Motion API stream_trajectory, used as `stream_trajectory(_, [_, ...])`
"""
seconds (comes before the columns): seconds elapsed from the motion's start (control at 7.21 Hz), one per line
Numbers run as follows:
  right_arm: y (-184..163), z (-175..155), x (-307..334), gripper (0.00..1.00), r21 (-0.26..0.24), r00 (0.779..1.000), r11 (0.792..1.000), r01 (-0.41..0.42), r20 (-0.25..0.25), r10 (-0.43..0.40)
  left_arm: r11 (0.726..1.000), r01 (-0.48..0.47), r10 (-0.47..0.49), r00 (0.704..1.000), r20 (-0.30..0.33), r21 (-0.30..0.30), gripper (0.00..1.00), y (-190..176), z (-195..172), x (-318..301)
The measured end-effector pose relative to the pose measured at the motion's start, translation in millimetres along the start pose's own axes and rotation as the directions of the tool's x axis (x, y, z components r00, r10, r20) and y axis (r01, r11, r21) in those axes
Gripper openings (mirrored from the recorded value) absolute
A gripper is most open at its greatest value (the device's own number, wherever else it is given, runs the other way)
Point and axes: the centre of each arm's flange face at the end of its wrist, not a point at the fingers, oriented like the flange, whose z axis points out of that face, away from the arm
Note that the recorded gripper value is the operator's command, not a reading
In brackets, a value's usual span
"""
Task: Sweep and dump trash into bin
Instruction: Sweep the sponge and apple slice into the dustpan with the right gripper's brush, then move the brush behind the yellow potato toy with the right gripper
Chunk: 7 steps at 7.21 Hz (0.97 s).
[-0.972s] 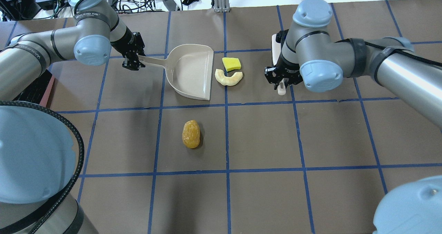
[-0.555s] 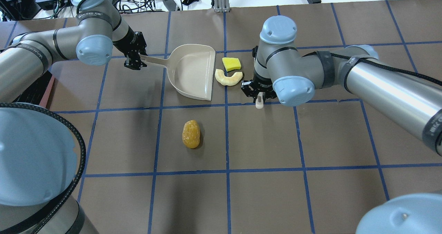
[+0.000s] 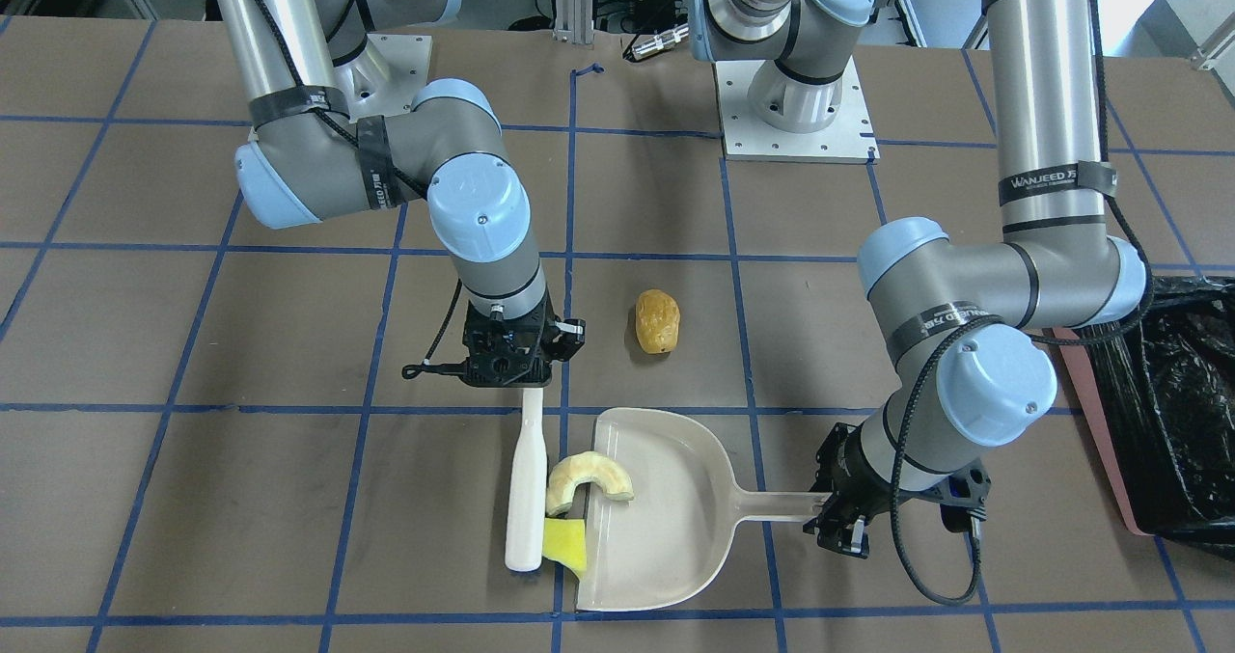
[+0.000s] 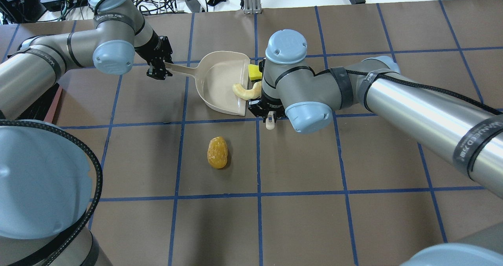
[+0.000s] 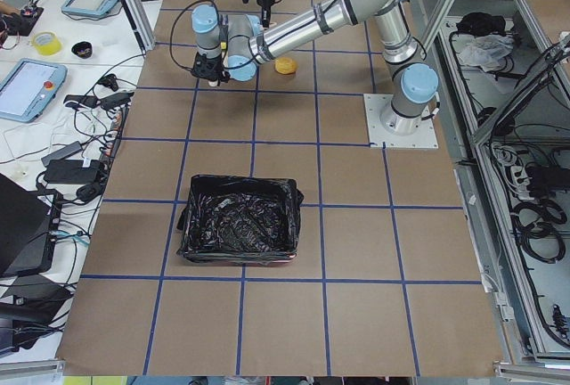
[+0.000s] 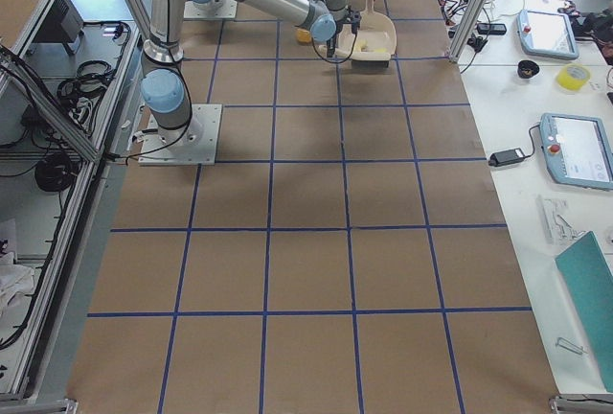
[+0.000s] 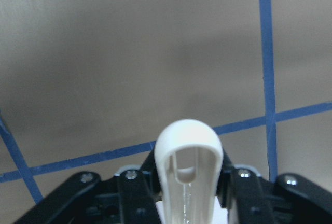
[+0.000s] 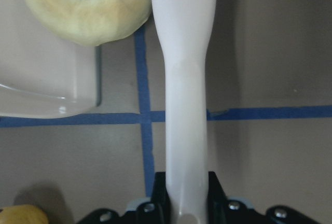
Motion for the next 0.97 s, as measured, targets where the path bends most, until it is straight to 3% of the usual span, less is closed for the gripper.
stream_trajectory(0.42, [5, -1, -42, 0.18, 0.015, 0.999, 1.000, -0.005, 0.047, 0.004, 1.000, 0.002, -0.002, 1.000, 0.008, -0.004, 0.00, 1, 7, 0])
stream_trajectory(0.69, [4, -10, -41, 0.18, 0.021, 1.000, 1.000, -0.008, 0.024, 0.007, 1.000, -0.008, 0.008, 1.000, 0.008, -0.008, 0.00, 2, 8, 0])
stream_trajectory(0.97, [5, -31, -28, 0.18, 0.038, 0.999, 0.999, -0.013, -0.049, 0.014, 0.999, -0.029, 0.029, 1.000, 0.001, -0.034, 0.00, -4, 7, 0])
